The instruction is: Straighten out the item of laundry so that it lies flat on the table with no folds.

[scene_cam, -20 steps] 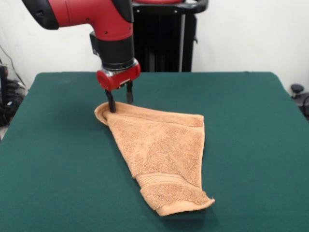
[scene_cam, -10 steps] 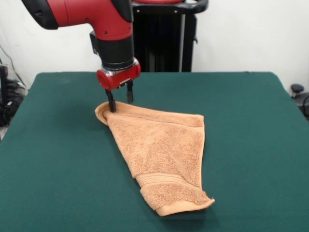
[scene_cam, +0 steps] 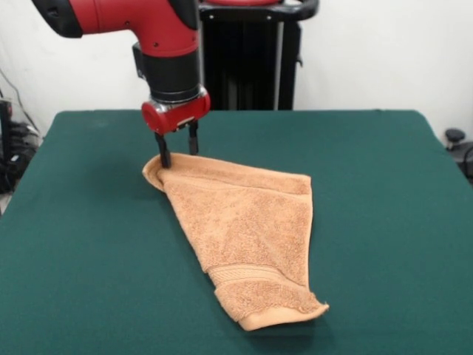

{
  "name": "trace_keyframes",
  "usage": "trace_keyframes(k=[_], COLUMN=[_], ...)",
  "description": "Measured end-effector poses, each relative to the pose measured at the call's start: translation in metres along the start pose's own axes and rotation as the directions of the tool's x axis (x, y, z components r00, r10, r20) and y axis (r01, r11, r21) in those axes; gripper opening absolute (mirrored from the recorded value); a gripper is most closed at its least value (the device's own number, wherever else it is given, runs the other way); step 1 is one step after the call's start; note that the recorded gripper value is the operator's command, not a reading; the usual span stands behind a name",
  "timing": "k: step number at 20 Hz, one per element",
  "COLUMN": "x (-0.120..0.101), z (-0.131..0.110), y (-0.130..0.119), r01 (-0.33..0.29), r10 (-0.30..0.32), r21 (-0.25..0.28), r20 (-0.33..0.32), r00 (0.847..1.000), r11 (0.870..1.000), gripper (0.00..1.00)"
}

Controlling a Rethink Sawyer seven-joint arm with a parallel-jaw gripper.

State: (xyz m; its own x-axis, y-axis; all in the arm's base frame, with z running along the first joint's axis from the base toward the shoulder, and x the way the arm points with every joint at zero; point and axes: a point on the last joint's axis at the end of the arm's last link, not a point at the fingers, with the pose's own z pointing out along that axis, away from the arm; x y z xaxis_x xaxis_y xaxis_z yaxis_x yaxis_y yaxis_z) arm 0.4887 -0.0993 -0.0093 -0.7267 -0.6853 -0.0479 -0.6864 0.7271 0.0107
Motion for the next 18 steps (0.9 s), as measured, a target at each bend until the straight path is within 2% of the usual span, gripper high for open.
trace_keyframes(k=[18], x=[0.0019], z=[-0.005], y=[-0.0047], r01=[-0.009], r10=[0.009], r21=[0.012], r20=[-0.006], r00=[1.0], r11=[1.0], gripper=[1.0])
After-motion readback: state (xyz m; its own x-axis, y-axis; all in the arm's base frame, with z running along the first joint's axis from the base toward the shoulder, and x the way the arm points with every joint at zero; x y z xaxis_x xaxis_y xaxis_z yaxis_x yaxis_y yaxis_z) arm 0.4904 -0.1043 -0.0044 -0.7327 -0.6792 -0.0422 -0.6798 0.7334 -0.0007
